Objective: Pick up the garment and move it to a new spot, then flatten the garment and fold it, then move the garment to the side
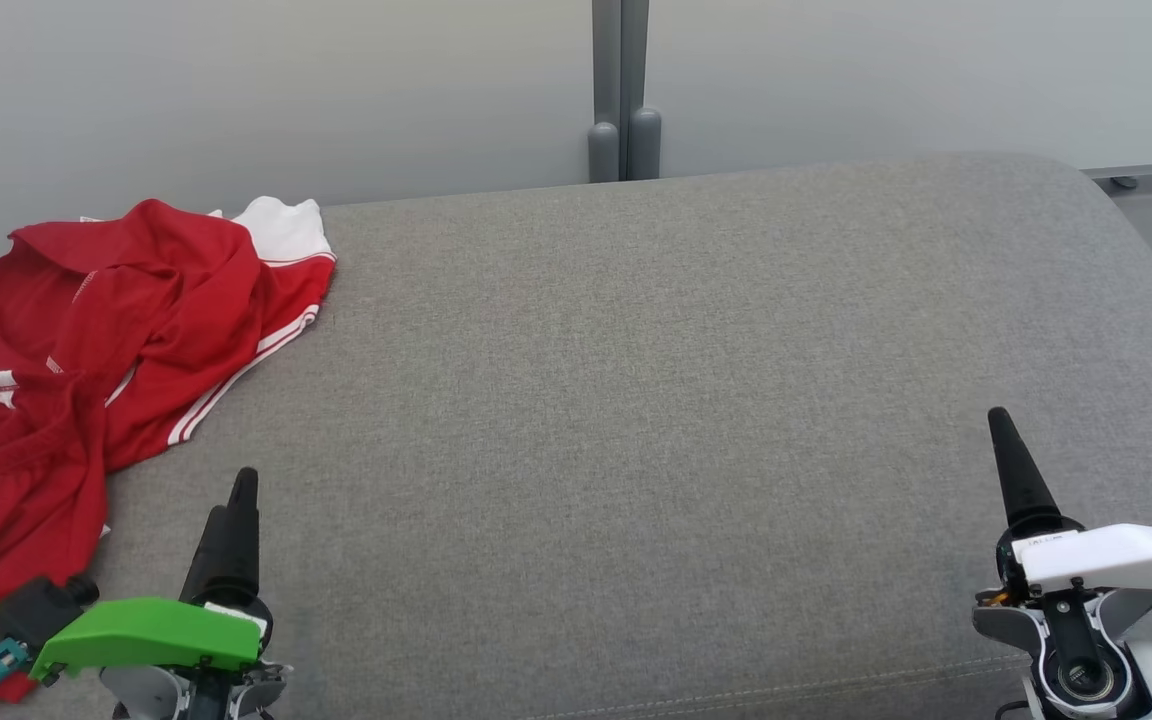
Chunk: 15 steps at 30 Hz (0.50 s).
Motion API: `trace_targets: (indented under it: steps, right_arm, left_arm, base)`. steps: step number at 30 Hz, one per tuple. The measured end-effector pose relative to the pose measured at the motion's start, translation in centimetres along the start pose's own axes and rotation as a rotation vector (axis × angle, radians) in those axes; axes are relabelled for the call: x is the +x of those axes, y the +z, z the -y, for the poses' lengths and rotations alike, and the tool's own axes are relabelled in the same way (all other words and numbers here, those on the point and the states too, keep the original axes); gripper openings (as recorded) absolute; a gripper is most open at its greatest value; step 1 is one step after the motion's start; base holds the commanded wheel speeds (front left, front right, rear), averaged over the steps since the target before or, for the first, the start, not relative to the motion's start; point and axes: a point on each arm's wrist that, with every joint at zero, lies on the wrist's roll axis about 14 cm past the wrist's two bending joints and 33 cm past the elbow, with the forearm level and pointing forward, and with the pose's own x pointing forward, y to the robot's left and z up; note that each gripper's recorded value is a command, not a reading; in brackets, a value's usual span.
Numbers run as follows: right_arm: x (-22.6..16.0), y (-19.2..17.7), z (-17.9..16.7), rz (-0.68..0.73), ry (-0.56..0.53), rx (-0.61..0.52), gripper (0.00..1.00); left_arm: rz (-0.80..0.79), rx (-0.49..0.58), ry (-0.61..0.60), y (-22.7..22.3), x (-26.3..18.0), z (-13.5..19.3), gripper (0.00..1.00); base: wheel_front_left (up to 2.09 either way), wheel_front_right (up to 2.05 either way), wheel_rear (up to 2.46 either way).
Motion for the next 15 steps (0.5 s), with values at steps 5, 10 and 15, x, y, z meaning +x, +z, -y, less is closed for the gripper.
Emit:
trace_targets:
  steps: [5, 10, 15]
  right_arm:
    - [0.0, -0.3, -0.8, -0.006, 0.022, -0.116, 1.00]
    - [0.0, -0.6, -1.6, -0.014, 0.051, -0.244, 1.00]
    - [0.0, -1.0, -2.4, -0.012, 0.073, -0.345, 1.00]
  left_arm:
    - [-0.004, 0.124, -0.021, -0.2, 0.0, 0.9, 1.00]
    - [0.010, 0.252, -0.033, 0.1, 0.0, 1.3, 1.00]
    - [0.028, 0.369, -0.047, 0.2, 0.0, 1.9, 1.00]
  base:
    - [0.00, 0.00, 0.00]
    - [0.00, 0.00, 0.00]
    - [0.00, 0.00, 0.00]
